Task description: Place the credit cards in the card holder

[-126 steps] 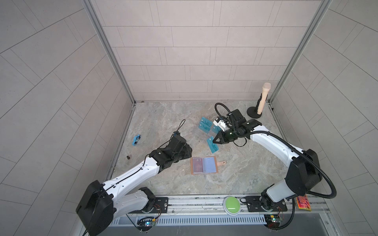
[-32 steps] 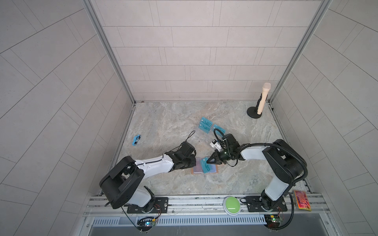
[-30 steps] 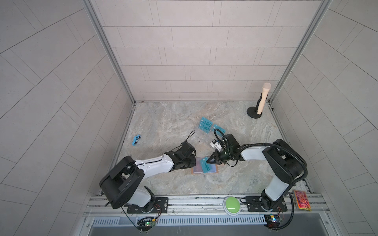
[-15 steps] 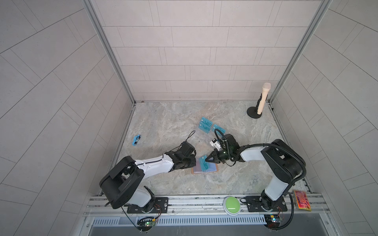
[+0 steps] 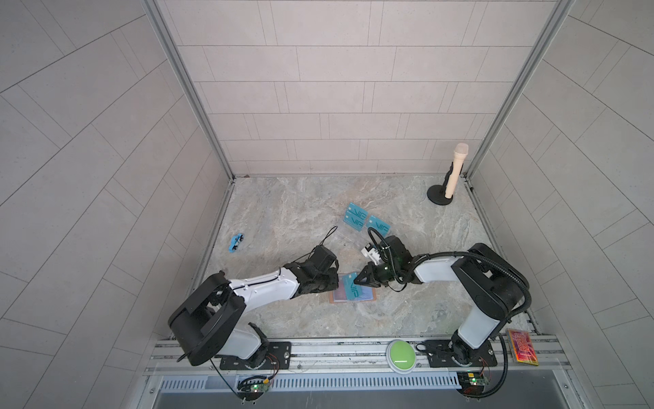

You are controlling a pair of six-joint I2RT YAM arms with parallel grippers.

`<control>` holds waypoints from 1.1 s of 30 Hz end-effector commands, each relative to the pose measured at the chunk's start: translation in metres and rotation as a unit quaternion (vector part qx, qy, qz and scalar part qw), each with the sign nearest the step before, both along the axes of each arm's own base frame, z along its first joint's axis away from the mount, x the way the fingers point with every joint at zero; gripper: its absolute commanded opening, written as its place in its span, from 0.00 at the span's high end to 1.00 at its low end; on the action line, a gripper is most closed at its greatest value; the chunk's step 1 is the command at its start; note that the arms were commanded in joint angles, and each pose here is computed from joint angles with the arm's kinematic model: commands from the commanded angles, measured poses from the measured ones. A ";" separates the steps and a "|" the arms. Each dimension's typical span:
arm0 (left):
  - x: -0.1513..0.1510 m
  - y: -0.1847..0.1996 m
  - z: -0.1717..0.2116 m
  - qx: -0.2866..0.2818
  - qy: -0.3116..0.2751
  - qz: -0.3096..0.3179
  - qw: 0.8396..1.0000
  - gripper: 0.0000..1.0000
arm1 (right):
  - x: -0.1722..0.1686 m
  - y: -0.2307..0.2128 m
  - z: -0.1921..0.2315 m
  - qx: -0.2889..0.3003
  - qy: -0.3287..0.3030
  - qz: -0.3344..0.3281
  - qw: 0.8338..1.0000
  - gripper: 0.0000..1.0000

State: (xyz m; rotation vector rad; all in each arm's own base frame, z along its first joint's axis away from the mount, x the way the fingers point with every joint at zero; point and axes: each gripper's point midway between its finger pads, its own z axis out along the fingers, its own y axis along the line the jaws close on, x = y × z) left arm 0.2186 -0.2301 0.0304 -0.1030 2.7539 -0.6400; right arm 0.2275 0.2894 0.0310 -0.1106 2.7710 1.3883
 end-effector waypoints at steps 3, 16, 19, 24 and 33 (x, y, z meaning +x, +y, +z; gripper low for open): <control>0.001 0.004 0.017 0.000 -0.015 0.005 1.000 0.60 | -0.013 -0.012 -0.001 -0.077 -0.019 0.022 0.997 0.71; -0.011 0.007 -0.006 -0.004 0.005 0.000 1.000 0.53 | -0.022 0.010 0.001 -0.127 -0.040 0.070 0.989 0.66; -0.013 0.007 -0.009 -0.006 0.007 -0.002 1.000 0.54 | -0.022 0.016 0.005 -0.136 -0.049 0.078 0.986 0.66; -0.014 0.004 -0.012 -0.022 0.005 -0.002 1.000 0.55 | -0.021 0.024 0.006 -0.145 -0.053 0.089 0.984 0.66; -0.011 -0.004 -0.009 -0.041 -0.002 -0.012 0.999 0.55 | -0.019 0.042 0.003 -0.153 -0.054 0.107 0.981 0.66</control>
